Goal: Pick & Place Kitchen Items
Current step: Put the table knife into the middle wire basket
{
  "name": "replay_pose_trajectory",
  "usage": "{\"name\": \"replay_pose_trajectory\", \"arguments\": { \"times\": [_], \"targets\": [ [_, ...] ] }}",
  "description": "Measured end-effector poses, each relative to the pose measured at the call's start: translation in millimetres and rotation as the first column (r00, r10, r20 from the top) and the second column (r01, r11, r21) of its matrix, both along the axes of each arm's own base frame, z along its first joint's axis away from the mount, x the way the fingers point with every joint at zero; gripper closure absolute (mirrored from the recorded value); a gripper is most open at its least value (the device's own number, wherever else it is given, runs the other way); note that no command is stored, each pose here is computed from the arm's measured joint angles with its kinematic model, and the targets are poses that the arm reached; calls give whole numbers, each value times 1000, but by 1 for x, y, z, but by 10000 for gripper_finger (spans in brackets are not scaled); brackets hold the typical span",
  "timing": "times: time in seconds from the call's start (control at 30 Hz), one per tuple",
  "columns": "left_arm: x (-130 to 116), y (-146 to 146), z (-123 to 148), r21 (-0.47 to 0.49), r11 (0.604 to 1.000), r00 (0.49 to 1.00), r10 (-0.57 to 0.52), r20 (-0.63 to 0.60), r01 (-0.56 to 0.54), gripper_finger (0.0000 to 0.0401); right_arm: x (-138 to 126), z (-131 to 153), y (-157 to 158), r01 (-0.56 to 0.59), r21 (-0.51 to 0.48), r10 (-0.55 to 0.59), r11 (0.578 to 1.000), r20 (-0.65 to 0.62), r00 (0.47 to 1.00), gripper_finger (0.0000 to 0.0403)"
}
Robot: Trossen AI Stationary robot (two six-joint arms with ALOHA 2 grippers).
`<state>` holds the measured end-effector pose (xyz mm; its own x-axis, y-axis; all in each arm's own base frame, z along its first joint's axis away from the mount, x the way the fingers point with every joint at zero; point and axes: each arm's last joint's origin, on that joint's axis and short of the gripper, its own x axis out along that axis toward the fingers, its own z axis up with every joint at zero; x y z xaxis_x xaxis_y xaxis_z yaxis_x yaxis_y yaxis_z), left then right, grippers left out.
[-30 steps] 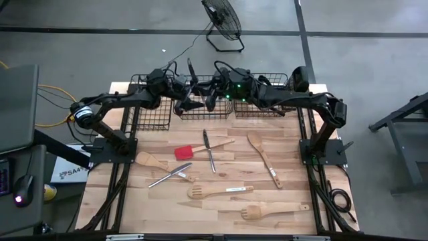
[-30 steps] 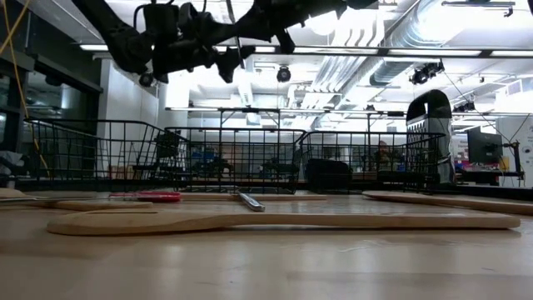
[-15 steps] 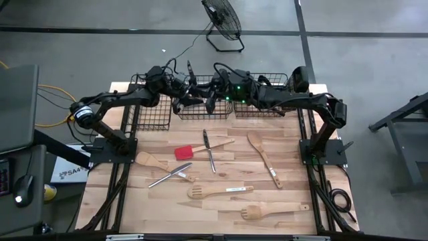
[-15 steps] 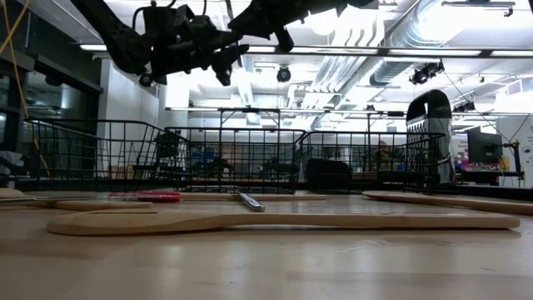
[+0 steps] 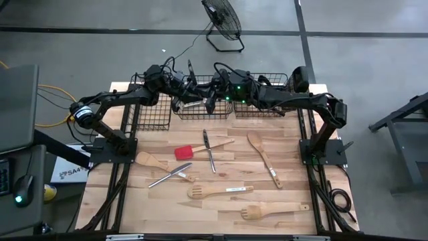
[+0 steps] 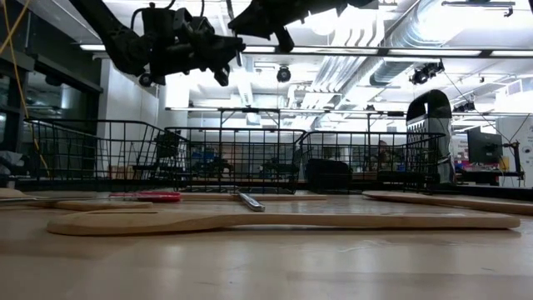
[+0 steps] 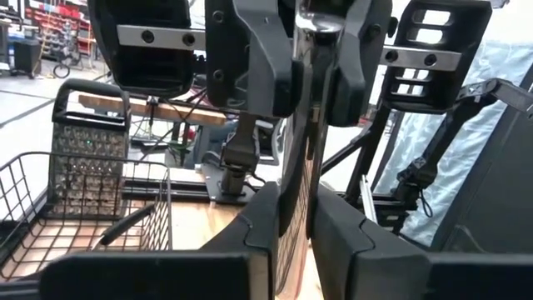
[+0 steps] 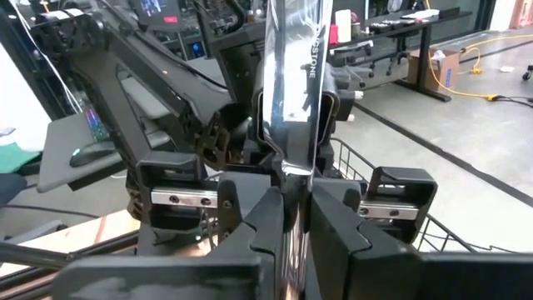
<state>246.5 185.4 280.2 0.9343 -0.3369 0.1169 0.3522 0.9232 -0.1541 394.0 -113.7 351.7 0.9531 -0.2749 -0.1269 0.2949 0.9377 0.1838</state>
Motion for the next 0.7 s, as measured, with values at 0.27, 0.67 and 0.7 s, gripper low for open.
{"name": "replay_pose_trajectory", "arguments": {
  "times": [0.27,0.67,0.7],
  "targets": [
    [0,0,-1,-12,1000,1000,1,-12,-1,359,0,-1,0,4,20,-3,1000,-6,1000,324],
    [-13,18,-9,-60,996,994,67,-80,-72,359,-41,14,11,141,111,-114,984,-217,969,248],
    [-15,22,-10,-66,994,993,80,-88,-86,359,-46,15,12,167,106,-137,980,-239,961,248]
  ]
}}
